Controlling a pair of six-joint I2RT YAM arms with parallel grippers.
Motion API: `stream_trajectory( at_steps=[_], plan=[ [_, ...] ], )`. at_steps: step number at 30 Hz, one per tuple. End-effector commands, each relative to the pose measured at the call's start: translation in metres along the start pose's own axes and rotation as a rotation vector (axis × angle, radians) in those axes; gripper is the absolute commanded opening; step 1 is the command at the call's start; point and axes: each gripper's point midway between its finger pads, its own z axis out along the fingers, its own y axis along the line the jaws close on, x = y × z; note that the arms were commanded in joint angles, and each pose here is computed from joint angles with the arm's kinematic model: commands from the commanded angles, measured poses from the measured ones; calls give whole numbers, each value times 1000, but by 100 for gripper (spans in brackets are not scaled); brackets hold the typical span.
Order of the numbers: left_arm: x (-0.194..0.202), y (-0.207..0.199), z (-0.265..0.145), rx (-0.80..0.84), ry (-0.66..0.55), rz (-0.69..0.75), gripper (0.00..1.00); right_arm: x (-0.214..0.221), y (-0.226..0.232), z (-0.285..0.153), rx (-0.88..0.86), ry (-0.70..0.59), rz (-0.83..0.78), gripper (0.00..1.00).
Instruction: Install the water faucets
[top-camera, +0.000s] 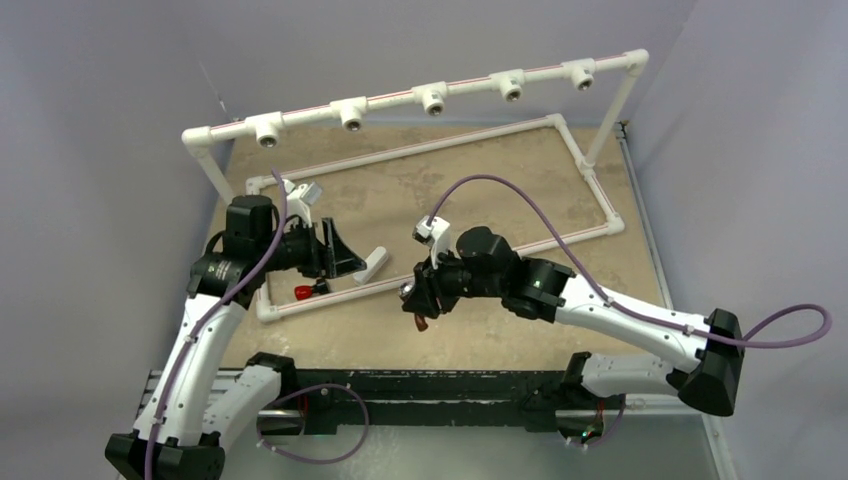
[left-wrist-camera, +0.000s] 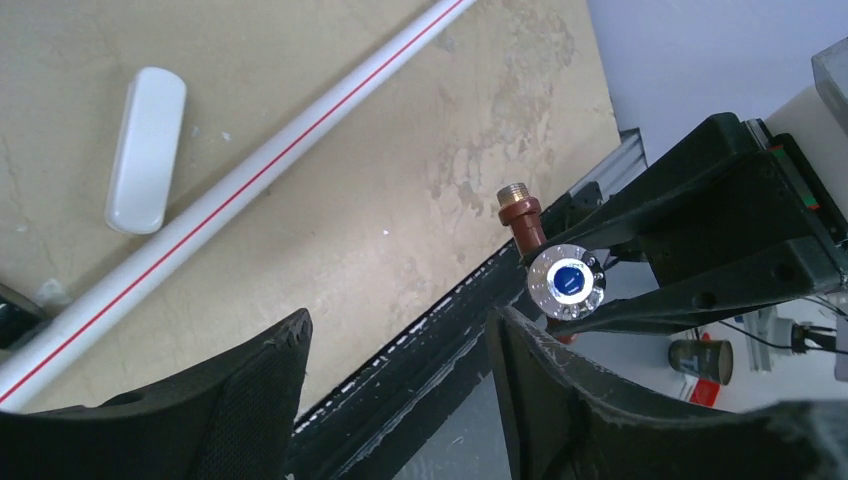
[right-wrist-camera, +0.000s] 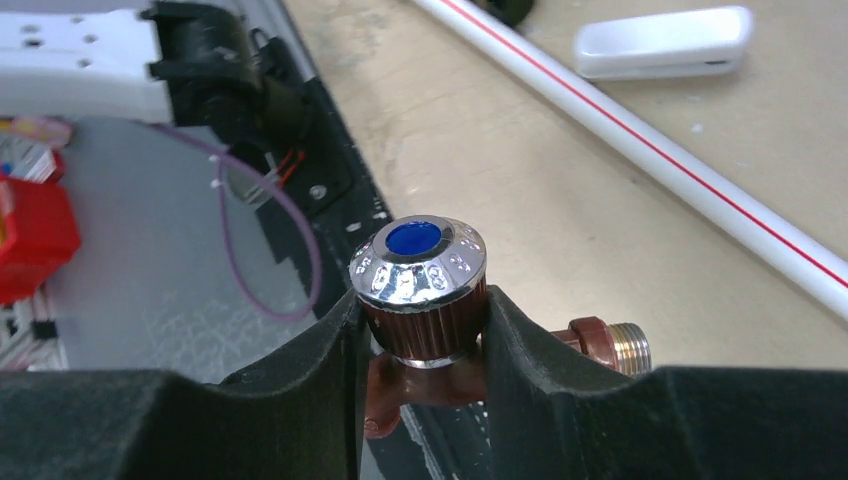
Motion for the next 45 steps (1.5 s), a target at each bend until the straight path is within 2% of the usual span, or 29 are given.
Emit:
stream_trajectory(
  at_steps=[1,4,7,12,18,22,30,45],
  plan=[
    [-1,-21,-2,124,-22,28,66,-29,51,-20,-249,-84,-133,0],
    [4,-27,-1,177,0,23,68,-36,64,-30,-316,-139,-171,0],
    [10,-33,-1,240,27,17,69,-54,76,-45,-370,-258,-237,0],
    [14,-63,-11,438,47,41,71,-64,111,-84,-569,-425,-318,0],
    [13,-98,-35,645,83,107,76,-67,128,-89,-675,-443,-445,0],
    [14,-108,-43,726,132,93,78,-64,139,-93,-759,-452,-531,0],
    [18,-108,-44,762,193,11,81,-69,146,-103,-796,-573,-656,0],
    [22,-110,-45,795,251,-64,81,-84,152,-76,-835,-589,-718,0]
  ],
)
